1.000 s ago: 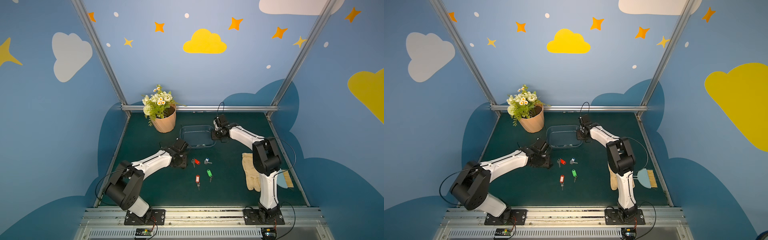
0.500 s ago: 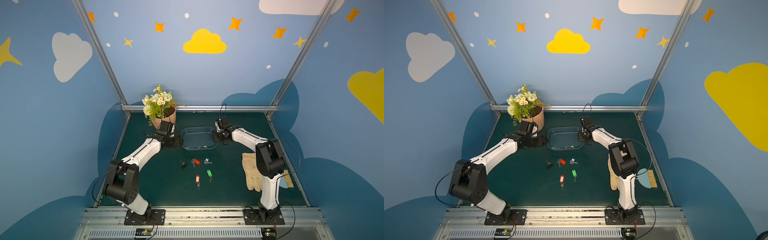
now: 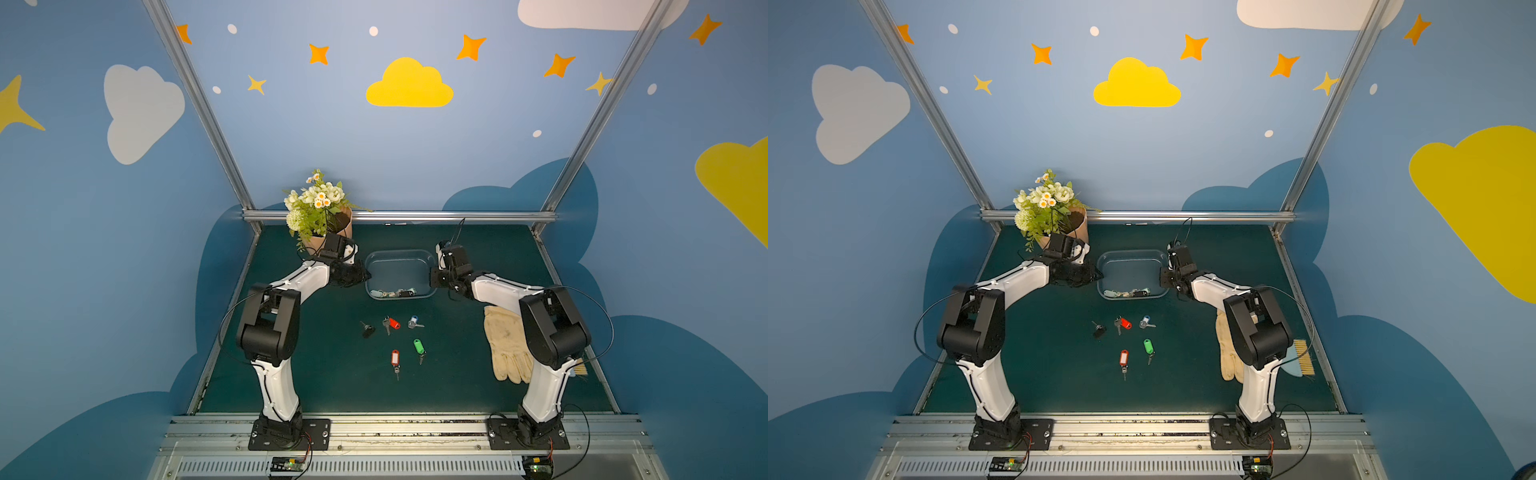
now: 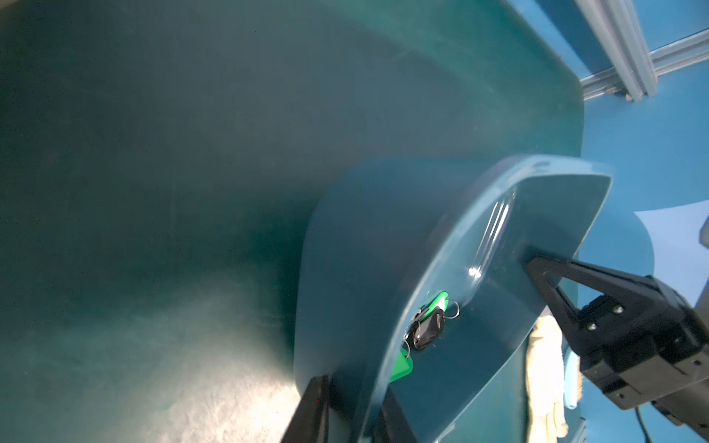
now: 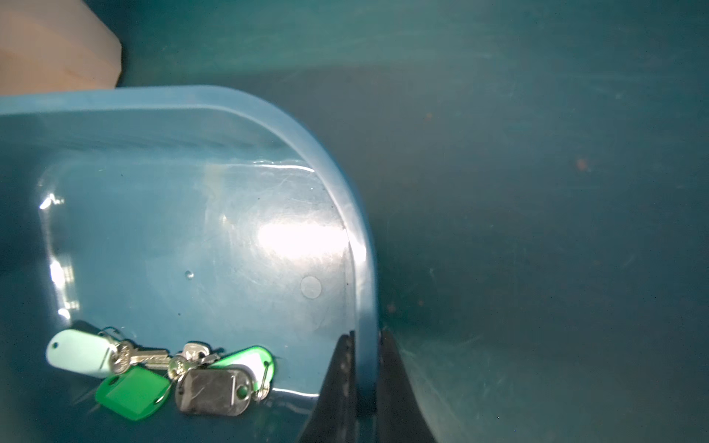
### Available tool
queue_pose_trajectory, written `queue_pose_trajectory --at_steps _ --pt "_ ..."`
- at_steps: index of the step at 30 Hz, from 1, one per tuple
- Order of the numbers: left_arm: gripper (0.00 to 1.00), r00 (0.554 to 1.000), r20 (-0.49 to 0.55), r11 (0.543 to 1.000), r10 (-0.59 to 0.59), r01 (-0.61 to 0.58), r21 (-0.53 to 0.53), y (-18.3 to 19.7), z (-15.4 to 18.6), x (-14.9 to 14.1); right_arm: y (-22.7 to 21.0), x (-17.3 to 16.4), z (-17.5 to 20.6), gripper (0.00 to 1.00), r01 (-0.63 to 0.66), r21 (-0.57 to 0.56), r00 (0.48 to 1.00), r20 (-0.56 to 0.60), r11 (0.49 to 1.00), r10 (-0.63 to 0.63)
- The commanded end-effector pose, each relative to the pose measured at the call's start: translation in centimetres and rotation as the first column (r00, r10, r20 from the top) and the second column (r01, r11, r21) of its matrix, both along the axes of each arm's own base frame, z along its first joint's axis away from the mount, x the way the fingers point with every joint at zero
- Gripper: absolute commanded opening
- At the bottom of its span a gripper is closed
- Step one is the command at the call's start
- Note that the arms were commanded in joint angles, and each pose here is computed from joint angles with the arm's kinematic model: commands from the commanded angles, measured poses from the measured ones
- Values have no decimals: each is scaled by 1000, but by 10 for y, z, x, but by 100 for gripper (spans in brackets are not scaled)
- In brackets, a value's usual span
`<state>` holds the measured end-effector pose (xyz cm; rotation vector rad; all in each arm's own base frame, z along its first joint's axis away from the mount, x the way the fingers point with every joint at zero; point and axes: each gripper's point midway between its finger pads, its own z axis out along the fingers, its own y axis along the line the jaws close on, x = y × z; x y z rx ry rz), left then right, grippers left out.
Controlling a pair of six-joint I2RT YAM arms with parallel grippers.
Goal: Take the keys out of the storage box
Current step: Adjust the storage box.
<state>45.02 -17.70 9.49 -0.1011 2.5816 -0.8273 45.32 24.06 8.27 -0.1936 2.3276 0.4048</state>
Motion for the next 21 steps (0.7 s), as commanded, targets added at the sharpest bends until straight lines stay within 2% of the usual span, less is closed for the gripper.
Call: queue_pose_trajectory --at_steps 1,4,8,10,12,14,19,21 --pt "3 998 34 997 -60 61 -36 -16 14 3 25 19 29 0 -7 140 993 122 990 -10" --pt "2 997 62 999 -52 53 -2 -12 18 10 26 23 31 3 -21 148 991 137 989 1" --pt "2 992 126 999 -24 19 40 -3 21 17 13 18 38 22 0 149 996 84 989 -13" --pt "2 989 149 999 -9 1 51 1 21 20 4 11 43 31 21 156 1000 12 988 -24" --pt "2 986 166 999 -3 -5 50 1 21 22 -1 3 50 39 -19 127 999 -37 992 24" --pt "2 983 182 999 6 -14 43 1 21 24 -6 -8 56 42 -67 94 994 -85 993 75" --pt "2 982 187 999 8 -18 51 2 19 25 -18 -30 56 49 -86 43 988 -128 995 91" --pt "2 982 187 998 7 -20 64 4 19 25 -27 -34 53 49 -74 32 986 -150 997 78"
